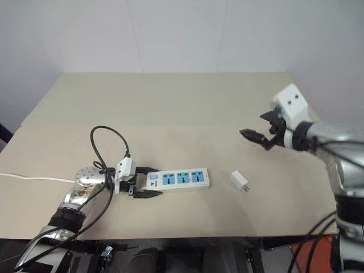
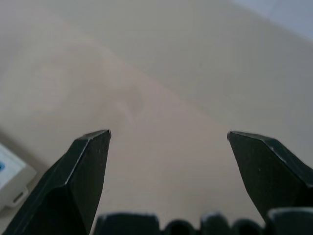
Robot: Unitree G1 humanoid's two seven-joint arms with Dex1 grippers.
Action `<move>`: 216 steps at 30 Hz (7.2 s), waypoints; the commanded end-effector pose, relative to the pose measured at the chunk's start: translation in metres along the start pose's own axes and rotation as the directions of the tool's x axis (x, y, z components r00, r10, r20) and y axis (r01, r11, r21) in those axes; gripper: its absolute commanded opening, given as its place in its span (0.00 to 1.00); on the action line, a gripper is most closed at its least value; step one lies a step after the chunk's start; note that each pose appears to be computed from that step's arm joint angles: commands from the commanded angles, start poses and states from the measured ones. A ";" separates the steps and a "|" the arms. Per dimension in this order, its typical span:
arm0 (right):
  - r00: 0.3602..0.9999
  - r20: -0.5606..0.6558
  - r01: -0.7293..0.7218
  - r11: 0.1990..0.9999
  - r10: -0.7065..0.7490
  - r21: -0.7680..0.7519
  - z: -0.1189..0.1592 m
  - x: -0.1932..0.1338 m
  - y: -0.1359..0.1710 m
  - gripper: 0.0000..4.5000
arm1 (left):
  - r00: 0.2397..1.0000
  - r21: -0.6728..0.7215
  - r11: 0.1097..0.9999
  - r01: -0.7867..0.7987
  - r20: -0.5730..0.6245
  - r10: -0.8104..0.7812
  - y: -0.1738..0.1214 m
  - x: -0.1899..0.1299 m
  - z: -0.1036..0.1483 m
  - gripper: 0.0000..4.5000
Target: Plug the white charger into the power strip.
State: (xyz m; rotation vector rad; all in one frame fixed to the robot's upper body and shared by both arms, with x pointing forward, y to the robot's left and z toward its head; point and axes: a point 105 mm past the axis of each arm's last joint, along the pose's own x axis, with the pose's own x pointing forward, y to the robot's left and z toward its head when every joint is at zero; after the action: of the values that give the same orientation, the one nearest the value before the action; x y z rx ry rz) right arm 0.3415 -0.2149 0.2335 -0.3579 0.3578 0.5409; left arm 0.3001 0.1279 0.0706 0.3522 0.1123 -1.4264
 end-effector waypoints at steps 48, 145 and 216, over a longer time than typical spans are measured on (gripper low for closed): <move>0.651 -0.724 -0.112 0.972 0.228 0.205 -0.092 0.053 0.066 1.00 | 0.996 -0.007 0.998 0.069 -0.063 -0.070 -0.015 -0.008 -0.010 0.73; 0.420 0.550 -0.757 0.613 0.722 -0.227 -0.007 0.087 0.218 0.25 | 0.993 0.009 0.996 0.094 -0.066 -0.093 -0.014 -0.005 -0.003 0.73; 0.561 0.178 -0.760 0.588 0.809 -0.276 -0.089 0.115 0.219 0.25 | 0.996 0.003 0.998 0.056 -0.075 -0.055 -0.011 -0.010 -0.003 0.73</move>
State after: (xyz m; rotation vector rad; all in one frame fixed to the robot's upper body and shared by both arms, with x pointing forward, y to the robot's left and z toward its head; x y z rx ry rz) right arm 0.2977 -0.0170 0.0993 -0.2104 -0.0415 1.5218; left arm 0.2888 0.1312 0.0665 0.3872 0.1758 -1.4752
